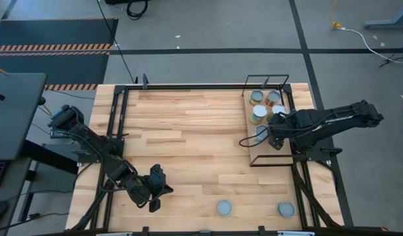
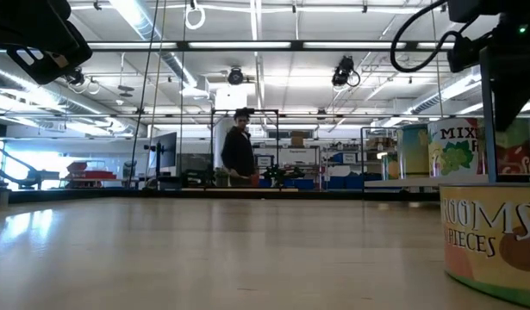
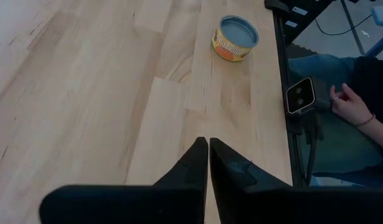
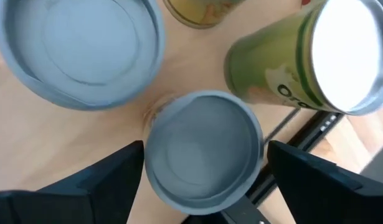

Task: Pick and place cans onto a shelf
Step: Put the canned spaghetti sauce on the shelf, then put the canned mushrooms on the shelf

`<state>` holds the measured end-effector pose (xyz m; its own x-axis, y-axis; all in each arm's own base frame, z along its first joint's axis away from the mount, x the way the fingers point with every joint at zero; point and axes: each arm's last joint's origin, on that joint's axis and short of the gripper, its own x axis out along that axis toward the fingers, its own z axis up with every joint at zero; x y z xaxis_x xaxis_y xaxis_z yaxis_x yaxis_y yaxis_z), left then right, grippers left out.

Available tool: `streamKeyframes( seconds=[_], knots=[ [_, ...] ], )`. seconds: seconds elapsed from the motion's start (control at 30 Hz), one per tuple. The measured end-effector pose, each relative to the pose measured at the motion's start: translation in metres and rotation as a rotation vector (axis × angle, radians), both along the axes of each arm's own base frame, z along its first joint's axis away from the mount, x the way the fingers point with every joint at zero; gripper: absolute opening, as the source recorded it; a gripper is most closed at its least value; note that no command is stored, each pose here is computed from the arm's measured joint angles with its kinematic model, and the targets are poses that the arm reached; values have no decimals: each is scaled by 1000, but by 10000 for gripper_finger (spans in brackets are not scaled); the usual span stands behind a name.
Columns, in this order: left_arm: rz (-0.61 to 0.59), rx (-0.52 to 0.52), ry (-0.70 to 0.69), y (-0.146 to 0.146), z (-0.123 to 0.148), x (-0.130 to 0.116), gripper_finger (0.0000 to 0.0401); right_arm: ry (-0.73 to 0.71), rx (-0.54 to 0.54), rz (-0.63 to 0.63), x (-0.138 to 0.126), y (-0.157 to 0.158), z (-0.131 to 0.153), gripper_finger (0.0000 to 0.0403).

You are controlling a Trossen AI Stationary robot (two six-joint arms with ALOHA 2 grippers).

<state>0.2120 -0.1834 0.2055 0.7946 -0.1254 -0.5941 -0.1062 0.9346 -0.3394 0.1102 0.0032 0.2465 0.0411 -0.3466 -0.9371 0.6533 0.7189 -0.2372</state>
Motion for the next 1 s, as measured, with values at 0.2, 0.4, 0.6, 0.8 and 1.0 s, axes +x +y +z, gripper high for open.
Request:
streamKeyframes(
  seconds=[0.2, 0.4, 0.6, 0.8, 1.0],
  knots=[
    [0, 0, 0, 0, 0, 0, 23, 40, 61, 12, -3, 1, -1, 349],
    [0, 0, 0, 0, 0, 0, 23, 53, 96, 14, -5, 2, 5, 349],
    [0, 0, 0, 0, 0, 0, 23, 15, 116, 13, -6, 3, 31, 349],
    [0, 0, 0, 0, 0, 0, 23, -176, 132, 113, 15, 8, 58, 349],
    [0, 0, 0, 0, 0, 0, 23, -482, 40, 413, 61, 24, 81, 349]
  ],
)
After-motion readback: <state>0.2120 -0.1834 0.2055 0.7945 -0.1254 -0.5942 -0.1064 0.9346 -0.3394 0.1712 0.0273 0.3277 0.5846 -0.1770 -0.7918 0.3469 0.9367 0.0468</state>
